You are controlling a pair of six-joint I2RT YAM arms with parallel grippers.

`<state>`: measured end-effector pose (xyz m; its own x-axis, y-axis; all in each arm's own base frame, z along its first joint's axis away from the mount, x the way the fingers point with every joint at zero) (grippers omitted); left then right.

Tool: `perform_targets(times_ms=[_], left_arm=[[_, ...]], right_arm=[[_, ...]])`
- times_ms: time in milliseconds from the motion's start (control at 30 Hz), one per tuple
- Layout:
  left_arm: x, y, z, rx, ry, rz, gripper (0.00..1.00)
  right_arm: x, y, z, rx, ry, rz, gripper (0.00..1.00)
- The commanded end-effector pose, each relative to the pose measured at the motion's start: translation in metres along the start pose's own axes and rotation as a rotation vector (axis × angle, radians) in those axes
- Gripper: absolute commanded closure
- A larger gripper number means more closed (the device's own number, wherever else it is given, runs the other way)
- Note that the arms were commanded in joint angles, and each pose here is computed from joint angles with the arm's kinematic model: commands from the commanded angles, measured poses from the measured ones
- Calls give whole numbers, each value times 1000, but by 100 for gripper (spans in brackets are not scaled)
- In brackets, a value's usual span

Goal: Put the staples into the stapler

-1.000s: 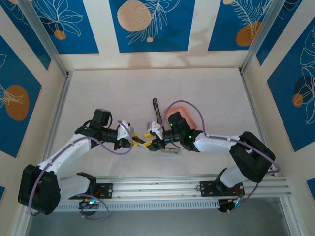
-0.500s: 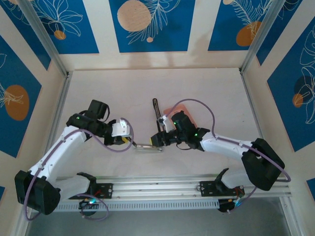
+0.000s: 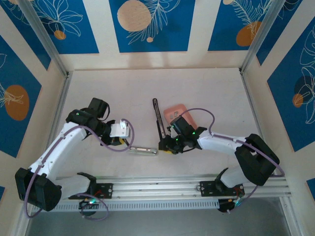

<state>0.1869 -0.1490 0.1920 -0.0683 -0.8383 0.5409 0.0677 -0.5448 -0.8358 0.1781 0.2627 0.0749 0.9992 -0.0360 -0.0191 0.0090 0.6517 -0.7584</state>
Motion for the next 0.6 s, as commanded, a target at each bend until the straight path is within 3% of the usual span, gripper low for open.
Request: perform_targets(times_ms=[0,567], left_arm=[[11,-9,1,7,37,-32,83],[12,-4,4,3,22,-41,83]], right_arm=[[-1,2,7,11,48,25,63],[0,31,14,-4,46,100,72]])
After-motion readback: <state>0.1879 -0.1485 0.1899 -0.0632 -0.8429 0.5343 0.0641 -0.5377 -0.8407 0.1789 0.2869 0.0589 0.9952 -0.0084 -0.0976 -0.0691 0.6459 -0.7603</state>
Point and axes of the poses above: each hand's point on the last joint's axis, 136 mm out from that joint toward the fingers, its own y axis out along the fingers, its own z axis along the line the jaws close on, x = y × z, the point moved 2 cm from there along -y, back along the fingers
